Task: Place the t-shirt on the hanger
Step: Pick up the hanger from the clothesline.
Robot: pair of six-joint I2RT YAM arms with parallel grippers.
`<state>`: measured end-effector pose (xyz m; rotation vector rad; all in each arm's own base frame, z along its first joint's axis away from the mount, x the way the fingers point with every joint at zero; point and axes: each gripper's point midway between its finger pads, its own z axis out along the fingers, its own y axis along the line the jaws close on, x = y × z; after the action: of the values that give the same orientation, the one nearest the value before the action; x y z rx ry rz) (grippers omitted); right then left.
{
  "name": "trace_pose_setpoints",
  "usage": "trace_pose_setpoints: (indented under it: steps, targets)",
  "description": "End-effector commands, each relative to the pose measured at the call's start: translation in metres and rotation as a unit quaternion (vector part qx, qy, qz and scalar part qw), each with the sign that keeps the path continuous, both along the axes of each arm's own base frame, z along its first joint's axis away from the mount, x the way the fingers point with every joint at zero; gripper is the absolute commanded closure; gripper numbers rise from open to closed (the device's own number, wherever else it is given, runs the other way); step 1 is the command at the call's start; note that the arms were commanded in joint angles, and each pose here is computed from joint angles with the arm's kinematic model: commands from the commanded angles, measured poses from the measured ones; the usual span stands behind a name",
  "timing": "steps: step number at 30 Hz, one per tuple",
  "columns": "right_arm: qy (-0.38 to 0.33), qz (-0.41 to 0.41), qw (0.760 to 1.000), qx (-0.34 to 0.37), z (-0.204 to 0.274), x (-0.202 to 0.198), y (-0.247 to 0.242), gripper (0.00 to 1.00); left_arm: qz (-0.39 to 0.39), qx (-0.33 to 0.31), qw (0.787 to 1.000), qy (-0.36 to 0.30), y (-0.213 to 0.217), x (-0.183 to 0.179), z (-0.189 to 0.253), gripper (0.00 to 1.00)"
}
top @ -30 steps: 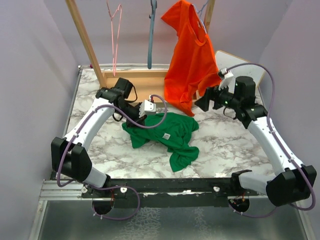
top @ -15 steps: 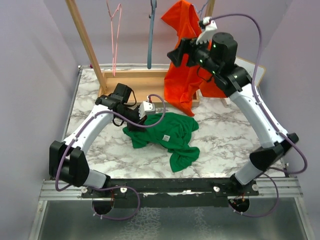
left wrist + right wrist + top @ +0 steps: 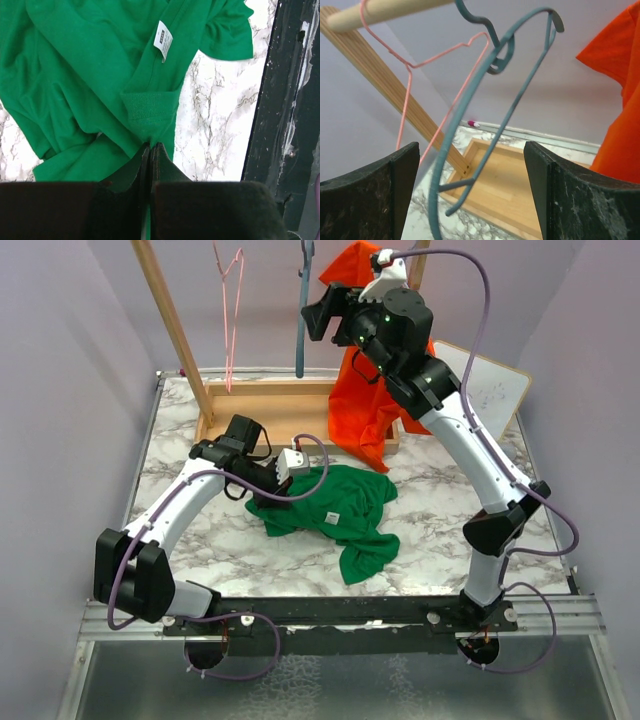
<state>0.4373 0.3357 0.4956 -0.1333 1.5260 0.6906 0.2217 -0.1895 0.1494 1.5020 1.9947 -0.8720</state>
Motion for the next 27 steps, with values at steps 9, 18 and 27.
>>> trace_pose_setpoints:
  steps: [9, 18, 27]
  targets:
    - [0.005, -0.047, 0.999, 0.008, -0.015, 0.018, 0.028, 0.16, -0.007, -0.025, 1.000, -0.011, -0.005, -0.001, 0.006, 1.00]
    - [0.015, -0.116, 0.992, -0.040, -0.032, 0.033, 0.007, 0.19, -0.008, -0.033, 0.999, -0.004, -0.007, -0.004, 0.004, 1.00]
    - [-0.004, -0.148, 0.987, -0.065, -0.028, 0.033, -0.010, 0.22, -0.008, -0.039, 0.999, 0.005, -0.010, -0.004, 0.002, 1.00]
